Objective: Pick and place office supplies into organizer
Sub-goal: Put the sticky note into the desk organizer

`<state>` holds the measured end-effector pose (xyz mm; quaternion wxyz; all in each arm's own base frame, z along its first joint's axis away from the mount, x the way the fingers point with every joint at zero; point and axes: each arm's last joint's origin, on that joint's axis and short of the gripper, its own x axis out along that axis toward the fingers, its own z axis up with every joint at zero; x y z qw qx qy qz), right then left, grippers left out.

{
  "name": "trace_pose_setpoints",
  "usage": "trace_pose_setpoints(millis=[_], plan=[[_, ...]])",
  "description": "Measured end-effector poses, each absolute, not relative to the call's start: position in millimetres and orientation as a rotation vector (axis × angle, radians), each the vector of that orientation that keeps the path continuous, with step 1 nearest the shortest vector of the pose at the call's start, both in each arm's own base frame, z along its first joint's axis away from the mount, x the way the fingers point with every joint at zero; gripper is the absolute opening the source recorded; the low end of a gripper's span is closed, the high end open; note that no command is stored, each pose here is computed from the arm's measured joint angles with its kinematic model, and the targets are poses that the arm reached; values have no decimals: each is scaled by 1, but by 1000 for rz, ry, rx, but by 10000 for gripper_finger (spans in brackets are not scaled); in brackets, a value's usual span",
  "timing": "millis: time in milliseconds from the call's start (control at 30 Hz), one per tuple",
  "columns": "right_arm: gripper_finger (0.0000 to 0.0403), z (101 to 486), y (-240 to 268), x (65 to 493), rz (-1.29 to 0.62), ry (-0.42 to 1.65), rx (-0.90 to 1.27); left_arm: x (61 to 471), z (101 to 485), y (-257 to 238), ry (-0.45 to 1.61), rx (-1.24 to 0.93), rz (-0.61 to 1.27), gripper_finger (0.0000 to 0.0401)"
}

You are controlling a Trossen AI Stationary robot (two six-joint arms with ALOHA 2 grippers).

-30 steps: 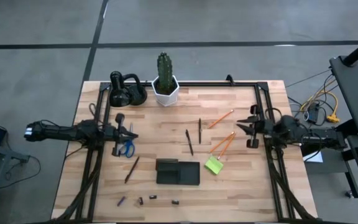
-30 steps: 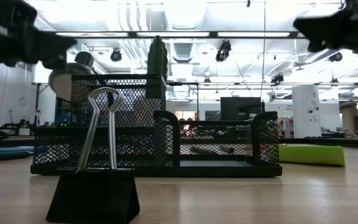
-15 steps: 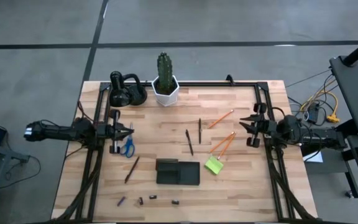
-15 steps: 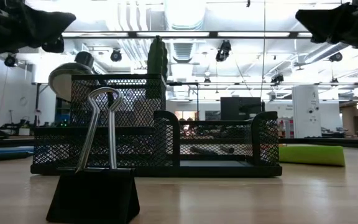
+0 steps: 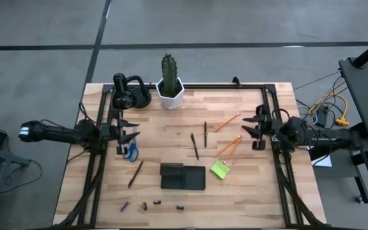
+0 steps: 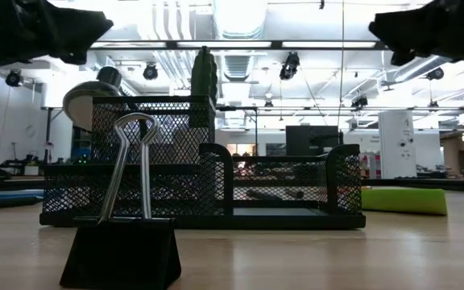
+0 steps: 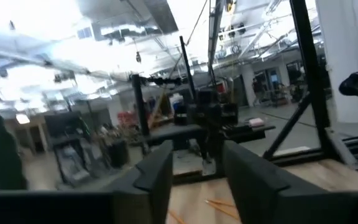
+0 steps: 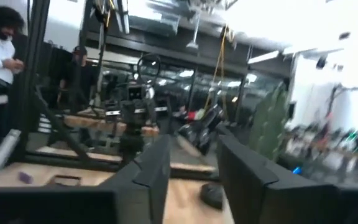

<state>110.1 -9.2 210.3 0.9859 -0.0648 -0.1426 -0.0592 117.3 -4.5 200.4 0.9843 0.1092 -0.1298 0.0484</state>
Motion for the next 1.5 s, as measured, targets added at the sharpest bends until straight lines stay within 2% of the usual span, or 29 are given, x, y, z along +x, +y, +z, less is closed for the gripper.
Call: trace_pose_setpoints(millis=[167, 500, 633, 900, 1167, 1500], plan=[[164, 220, -10, 123, -95, -211, -9, 122, 197, -5, -235, 85, 76, 166], [171, 243, 4, 151, -10, -27, 211, 125, 194, -5, -211, 28, 66, 169], [171, 254, 11, 162, -81, 106, 221, 125, 191, -5, -193, -70, 55, 170], [171, 270, 33, 186, -288, 362, 243, 129, 186, -6, -145, -90, 54, 170], [171, 293, 65, 223, -289, 522, 291, 133, 184, -6, -114, -108, 53, 170], [171, 298, 113, 262, -460, 935, 214, 133, 184, -6, -113, -110, 53, 170]])
